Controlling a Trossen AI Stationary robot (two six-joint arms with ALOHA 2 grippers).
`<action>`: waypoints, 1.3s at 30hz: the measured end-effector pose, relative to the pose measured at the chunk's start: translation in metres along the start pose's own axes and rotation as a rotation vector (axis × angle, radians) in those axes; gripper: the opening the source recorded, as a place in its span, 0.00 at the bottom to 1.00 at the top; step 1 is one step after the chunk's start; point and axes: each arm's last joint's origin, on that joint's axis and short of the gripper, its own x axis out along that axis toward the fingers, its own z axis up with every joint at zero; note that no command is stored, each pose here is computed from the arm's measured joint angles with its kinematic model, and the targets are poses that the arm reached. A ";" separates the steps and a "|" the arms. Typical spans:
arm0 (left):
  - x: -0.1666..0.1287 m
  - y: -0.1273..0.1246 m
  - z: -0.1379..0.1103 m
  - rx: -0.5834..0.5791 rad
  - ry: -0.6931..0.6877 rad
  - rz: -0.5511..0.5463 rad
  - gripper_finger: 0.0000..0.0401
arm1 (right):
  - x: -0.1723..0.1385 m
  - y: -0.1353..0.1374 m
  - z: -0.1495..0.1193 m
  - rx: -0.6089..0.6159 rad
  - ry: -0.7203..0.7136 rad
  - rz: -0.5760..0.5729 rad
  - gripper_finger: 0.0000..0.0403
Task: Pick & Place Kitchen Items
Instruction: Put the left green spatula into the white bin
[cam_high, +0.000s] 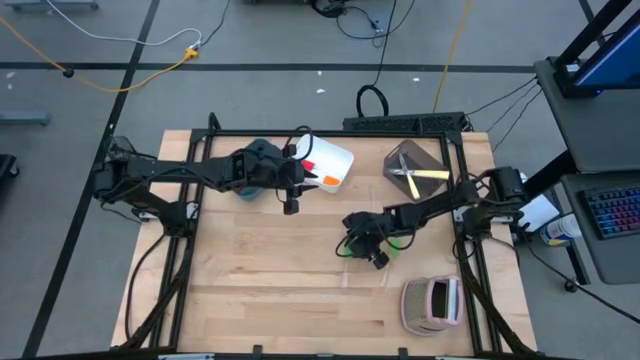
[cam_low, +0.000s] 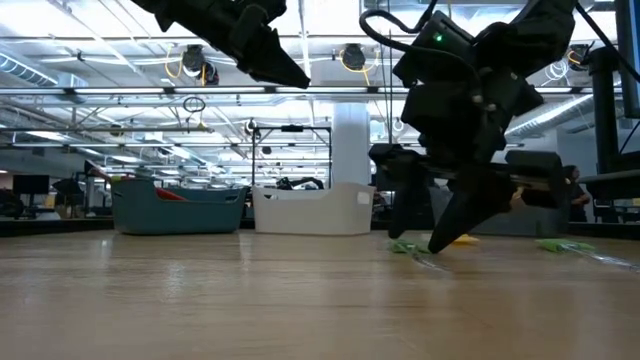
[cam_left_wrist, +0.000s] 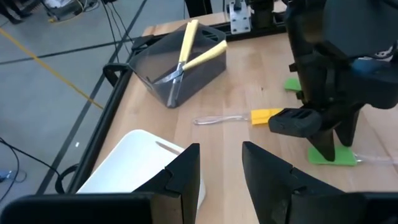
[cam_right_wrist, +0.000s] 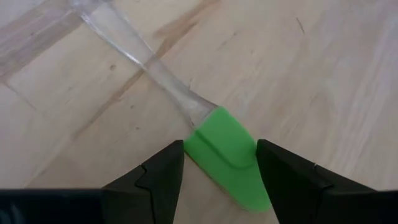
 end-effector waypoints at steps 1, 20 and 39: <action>0.000 0.000 0.000 -0.001 0.002 -0.001 0.30 | 0.000 -0.001 0.000 -0.013 -0.008 0.010 0.49; 0.000 -0.001 -0.006 -0.050 0.059 -0.013 0.30 | 0.013 0.004 -0.007 -0.030 -0.014 0.057 0.22; 0.000 -0.002 -0.008 -0.062 0.078 -0.020 0.30 | 0.013 -0.007 0.000 0.044 -0.080 -0.105 0.05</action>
